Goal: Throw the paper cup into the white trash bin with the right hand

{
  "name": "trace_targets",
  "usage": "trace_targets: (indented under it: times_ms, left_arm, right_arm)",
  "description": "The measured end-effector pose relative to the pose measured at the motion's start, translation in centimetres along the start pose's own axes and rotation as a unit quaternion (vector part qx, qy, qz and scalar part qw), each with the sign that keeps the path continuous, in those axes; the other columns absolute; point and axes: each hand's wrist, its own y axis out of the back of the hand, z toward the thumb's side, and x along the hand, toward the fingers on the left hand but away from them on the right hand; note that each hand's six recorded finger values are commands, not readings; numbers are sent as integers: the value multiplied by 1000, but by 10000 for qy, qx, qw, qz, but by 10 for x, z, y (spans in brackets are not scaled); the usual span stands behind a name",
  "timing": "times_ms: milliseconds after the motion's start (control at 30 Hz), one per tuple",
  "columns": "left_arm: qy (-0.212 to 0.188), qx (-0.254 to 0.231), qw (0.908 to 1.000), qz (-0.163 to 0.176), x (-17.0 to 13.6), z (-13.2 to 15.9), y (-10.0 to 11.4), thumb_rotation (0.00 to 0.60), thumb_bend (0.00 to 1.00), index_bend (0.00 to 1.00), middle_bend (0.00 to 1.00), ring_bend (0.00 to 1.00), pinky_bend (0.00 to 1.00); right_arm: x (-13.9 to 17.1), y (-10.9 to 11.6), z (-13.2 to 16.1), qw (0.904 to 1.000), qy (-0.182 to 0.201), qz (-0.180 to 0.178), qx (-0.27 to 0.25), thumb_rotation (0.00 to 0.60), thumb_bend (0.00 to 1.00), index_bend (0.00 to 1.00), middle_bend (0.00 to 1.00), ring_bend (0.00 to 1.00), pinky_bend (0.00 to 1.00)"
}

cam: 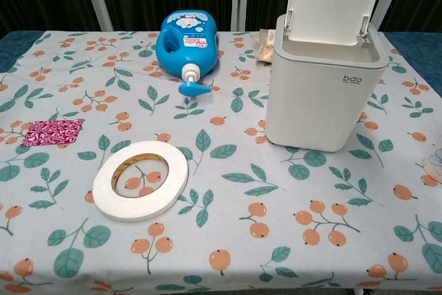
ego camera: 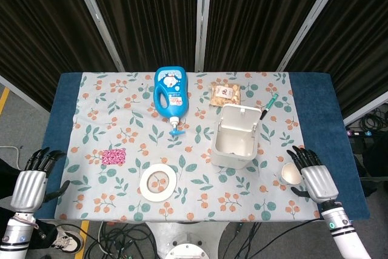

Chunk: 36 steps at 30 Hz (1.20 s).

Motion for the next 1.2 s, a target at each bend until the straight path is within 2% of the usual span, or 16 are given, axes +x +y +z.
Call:
trace_targets:
  times_ms: [100,267,300,400,500,633,800,1000,1200]
  left_arm:
    - [15,-7,10000,-10,0,-1,-1,600,244,216,195,82,109]
    - [31,-23,10000,4,0,-3,0,600,245,217,195,82,109]
    - [31,-25,10000,6,-1,-3,0,600,244,217,195,82,109]
    - [33,-25,10000,1,-1,-3,-1,600,245,216,196,82,109]
    - [37,-26,10000,-11,-1,-4,-1,600,244,216,196,82,109]
    - [41,-19,10000,-33,0,-4,-3,600,244,216,196,82,109]
    - [51,-4,10000,-46,1,-3,-3,600,245,217,196,82,109]
    - [38,1,10000,-51,1,-3,-3,600,245,216,196,82,109]
    - [17,30,10000,-88,3,-1,-4,600,245,216,196,82,109]
  right_arm:
    - [-5,-4,7,9999,7,133,33,600,73,0,105,12,212]
    - [-10,-9,16,9997,42,232,41,600,108,22,188,101,307]
    - [-10,-9,17,9997,47,225,41,600,117,43,213,127,329]
    - [-10,-8,19,9998,52,193,-8,600,162,189,335,245,438]
    - [-10,-7,18,9998,34,196,-27,600,181,285,397,308,507]
    - [-9,-5,17,9999,32,141,-25,600,199,342,415,335,527]
    - [-7,2,16,10000,48,-5,-80,600,212,360,413,343,533]
    - [1,30,25,9984,285,-405,-287,600,212,360,410,341,533]
    - [8,93,43,9888,736,-1257,-321,600,210,360,408,339,533]
